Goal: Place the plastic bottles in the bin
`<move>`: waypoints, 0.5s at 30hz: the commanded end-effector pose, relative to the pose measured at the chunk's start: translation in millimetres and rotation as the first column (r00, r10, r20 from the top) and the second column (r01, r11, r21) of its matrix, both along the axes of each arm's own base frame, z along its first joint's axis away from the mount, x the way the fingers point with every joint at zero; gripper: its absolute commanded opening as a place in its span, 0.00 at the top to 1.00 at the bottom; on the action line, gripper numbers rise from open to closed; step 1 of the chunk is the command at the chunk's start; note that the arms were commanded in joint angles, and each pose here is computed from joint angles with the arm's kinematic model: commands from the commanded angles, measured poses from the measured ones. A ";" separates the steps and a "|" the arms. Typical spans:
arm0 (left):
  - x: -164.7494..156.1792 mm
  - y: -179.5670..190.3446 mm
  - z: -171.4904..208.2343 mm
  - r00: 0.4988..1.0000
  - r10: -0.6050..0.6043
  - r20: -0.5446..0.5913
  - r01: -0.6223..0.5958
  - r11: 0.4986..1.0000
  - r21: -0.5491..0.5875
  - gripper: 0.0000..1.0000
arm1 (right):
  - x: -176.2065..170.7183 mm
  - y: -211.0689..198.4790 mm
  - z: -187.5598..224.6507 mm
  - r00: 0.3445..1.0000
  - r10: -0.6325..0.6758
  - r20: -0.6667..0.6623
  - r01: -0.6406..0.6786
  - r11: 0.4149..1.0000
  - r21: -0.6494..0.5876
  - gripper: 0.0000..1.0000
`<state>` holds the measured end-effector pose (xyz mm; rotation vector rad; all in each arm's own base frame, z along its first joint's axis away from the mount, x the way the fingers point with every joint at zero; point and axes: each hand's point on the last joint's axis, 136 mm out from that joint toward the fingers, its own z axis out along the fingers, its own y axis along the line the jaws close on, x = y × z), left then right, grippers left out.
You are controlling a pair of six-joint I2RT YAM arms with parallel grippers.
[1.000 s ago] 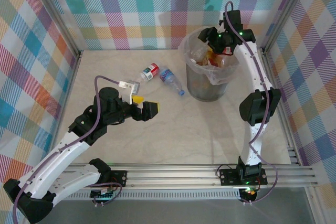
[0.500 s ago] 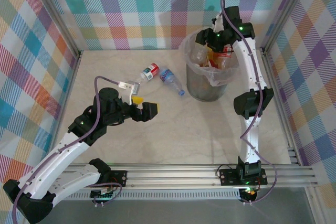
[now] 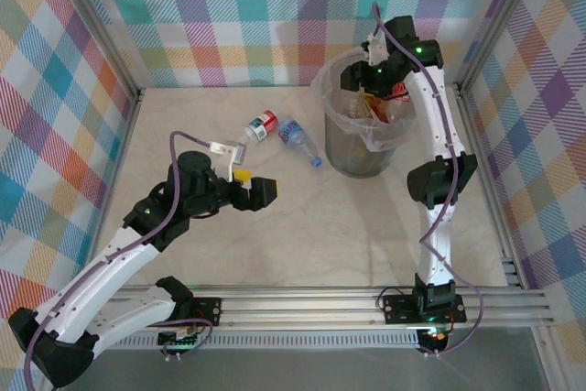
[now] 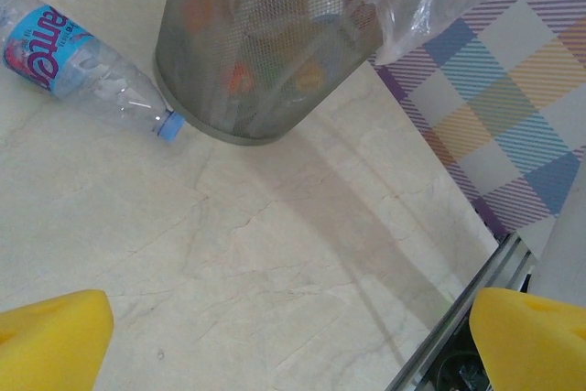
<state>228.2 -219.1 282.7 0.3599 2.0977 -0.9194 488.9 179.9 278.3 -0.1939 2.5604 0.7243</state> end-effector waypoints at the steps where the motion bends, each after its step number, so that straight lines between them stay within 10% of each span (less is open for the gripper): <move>1: -1.9 -5.5 16.6 1.000 -0.021 0.023 0.022 0.999 -0.038 0.00 | -25.0 -3.9 1.8 0.999 0.035 -0.034 -0.037 0.997 -0.062 0.32; 15: -2.0 -6.2 17.2 0.999 -0.024 0.022 0.025 0.999 -0.038 0.00 | -14.5 -21.1 62.8 0.979 -0.084 0.186 0.098 0.993 -0.069 0.14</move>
